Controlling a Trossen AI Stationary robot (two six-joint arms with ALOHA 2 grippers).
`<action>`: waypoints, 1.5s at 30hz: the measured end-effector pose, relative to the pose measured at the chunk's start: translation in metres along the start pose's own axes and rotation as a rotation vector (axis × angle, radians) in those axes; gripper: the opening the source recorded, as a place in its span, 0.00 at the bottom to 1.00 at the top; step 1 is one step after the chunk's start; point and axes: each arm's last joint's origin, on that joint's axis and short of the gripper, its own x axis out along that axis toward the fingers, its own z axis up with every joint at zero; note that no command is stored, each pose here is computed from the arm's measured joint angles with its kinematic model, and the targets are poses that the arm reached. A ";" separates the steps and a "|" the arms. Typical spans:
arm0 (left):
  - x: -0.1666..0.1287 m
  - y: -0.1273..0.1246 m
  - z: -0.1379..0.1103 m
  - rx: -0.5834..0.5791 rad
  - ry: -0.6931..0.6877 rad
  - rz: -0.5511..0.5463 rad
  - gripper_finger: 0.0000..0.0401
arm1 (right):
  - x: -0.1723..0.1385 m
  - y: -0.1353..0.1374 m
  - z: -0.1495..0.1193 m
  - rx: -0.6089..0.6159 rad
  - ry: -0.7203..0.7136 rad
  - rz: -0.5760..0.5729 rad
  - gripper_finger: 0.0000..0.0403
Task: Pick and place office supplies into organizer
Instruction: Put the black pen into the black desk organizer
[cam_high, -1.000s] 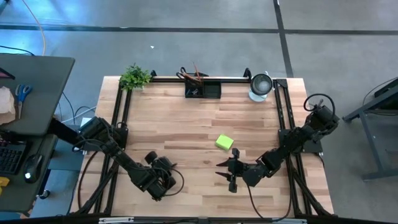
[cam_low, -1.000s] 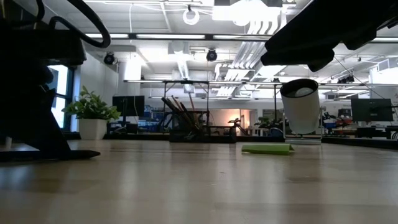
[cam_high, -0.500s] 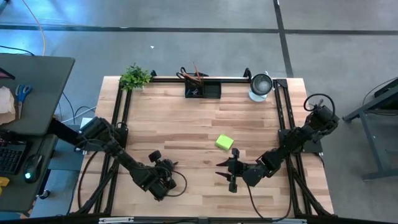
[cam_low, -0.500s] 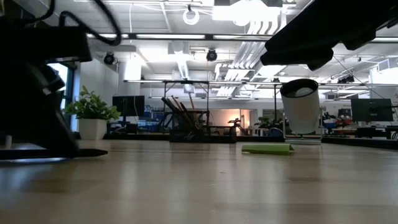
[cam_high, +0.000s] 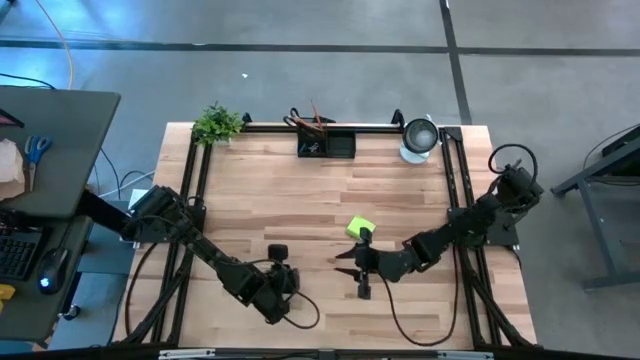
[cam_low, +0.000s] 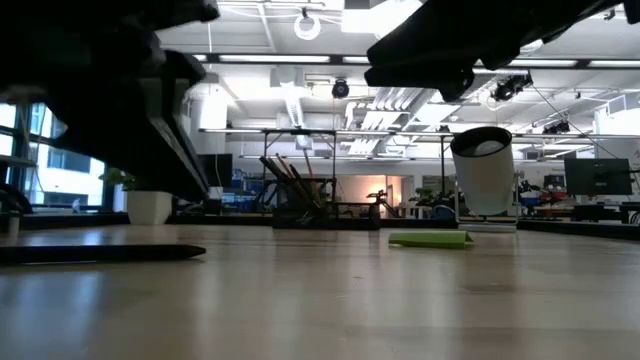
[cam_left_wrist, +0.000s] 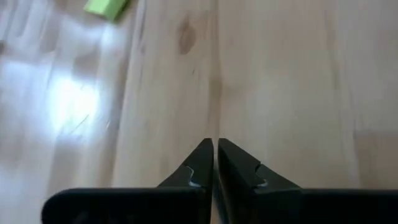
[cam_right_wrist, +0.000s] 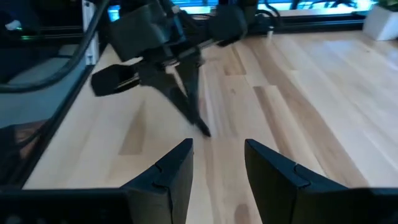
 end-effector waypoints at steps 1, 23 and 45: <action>-0.003 0.001 0.002 0.006 0.025 0.011 0.04 | 0.001 -0.001 0.001 0.004 0.001 0.011 0.34; -0.102 -0.049 -0.043 -0.102 0.031 0.039 0.00 | 0.100 -0.011 -0.014 -0.084 -0.070 0.282 0.34; -0.064 -0.049 -0.104 -0.361 0.067 -0.007 0.61 | 0.177 -0.034 0.005 -0.212 -0.008 0.418 0.34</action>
